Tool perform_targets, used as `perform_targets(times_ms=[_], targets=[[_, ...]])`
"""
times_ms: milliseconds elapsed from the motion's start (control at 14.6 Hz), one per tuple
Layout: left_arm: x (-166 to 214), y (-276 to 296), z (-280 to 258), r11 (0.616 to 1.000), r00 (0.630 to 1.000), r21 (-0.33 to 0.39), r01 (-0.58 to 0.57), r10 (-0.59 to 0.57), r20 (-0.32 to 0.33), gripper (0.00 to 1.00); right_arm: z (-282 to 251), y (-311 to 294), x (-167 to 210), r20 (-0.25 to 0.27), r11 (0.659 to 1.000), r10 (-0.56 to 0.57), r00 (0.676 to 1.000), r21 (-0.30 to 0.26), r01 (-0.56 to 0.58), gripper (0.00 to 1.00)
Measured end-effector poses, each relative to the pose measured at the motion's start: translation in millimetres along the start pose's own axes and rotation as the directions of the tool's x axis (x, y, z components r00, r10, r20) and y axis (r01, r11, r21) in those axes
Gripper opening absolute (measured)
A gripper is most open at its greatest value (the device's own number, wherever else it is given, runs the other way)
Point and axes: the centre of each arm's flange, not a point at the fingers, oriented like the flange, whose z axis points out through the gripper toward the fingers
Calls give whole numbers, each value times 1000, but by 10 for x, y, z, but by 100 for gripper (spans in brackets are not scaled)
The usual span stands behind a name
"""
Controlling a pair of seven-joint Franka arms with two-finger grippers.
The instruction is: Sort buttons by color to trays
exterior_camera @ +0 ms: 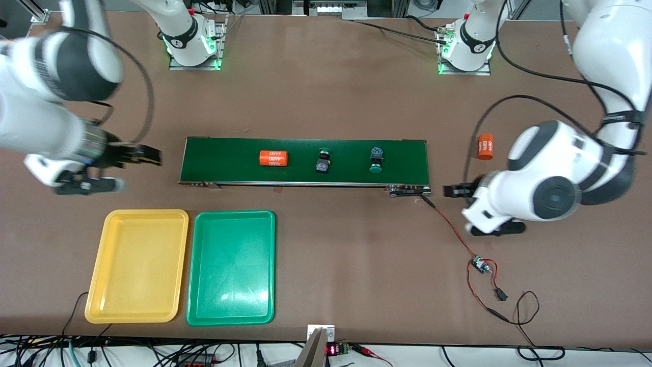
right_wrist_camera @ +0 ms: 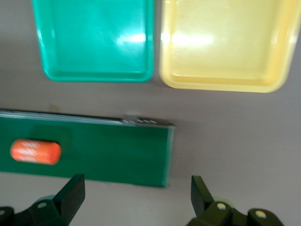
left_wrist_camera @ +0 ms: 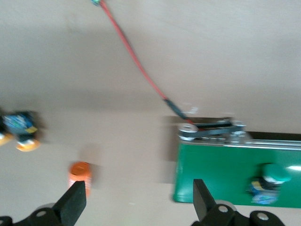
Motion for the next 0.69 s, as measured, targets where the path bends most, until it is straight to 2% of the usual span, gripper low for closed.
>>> perform_targets(times_ms=[137,275,412,549,686], targets=[[109,-565,87,999,999,5,-44,43,25,100,215,-584,-10,-2,1000,13,1000,4,-13,100],[179,-944,354,995,992,35,-99,95,88,100,422,-1081,-63,5,1000,4,1000,27,-5,100],[141,-1012,742,991,979,26,-134,128,162,100,644,-1441,-93,6,999,37,999,32,-37,100],[13,-916,1088,986,972,31,-162,154,177,100,893,-1783,-133,1,997,75,997,24,-75,100],[-228,-839,1350,979,969,83,-187,170,181,100,1144,-2128,-223,1,995,100,995,9,-100,100]])
